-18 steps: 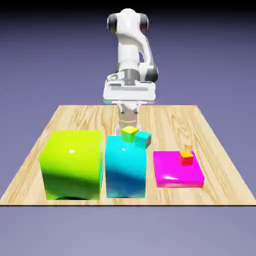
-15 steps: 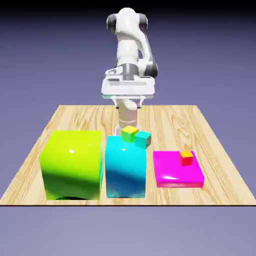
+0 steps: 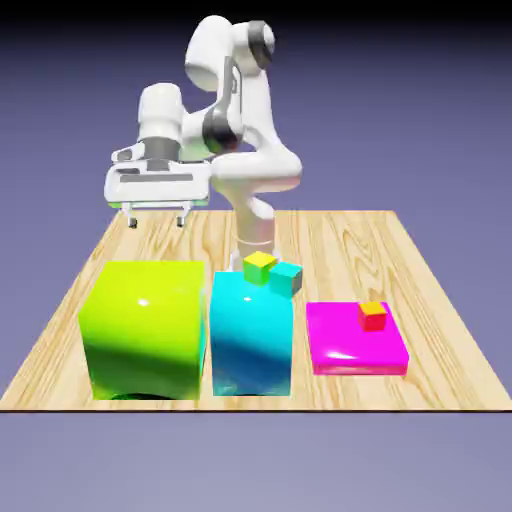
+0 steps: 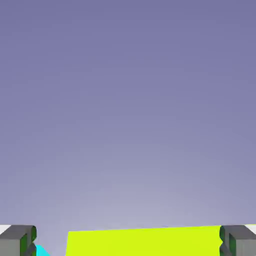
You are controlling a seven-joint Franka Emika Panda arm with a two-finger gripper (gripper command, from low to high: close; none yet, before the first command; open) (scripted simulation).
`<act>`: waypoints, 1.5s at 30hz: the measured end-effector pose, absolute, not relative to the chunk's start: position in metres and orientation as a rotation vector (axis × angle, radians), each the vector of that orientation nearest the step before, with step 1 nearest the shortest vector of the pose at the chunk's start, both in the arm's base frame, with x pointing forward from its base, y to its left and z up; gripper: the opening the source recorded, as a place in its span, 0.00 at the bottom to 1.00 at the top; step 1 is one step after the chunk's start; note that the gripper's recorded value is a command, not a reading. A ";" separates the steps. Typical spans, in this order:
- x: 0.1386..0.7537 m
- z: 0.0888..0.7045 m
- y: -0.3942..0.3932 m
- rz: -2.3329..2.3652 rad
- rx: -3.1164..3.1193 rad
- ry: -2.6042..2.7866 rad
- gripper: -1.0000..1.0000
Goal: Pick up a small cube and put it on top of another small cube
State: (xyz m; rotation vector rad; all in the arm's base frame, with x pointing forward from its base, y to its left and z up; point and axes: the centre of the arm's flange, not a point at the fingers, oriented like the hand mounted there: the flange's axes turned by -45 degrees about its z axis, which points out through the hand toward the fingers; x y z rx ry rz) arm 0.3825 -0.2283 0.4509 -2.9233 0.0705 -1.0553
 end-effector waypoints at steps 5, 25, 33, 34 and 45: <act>0.360 0.430 -0.289 -1.003 -2.928 0.088 0.50; 0.221 0.261 -0.378 -0.763 -2.973 -0.164 0.50; 0.202 0.204 -0.332 -0.732 -2.982 -0.285 0.50; 0.201 0.198 -0.324 -0.724 -2.984 -0.295 0.50; 0.205 0.150 -0.308 -0.707 -3.001 -0.346 0.50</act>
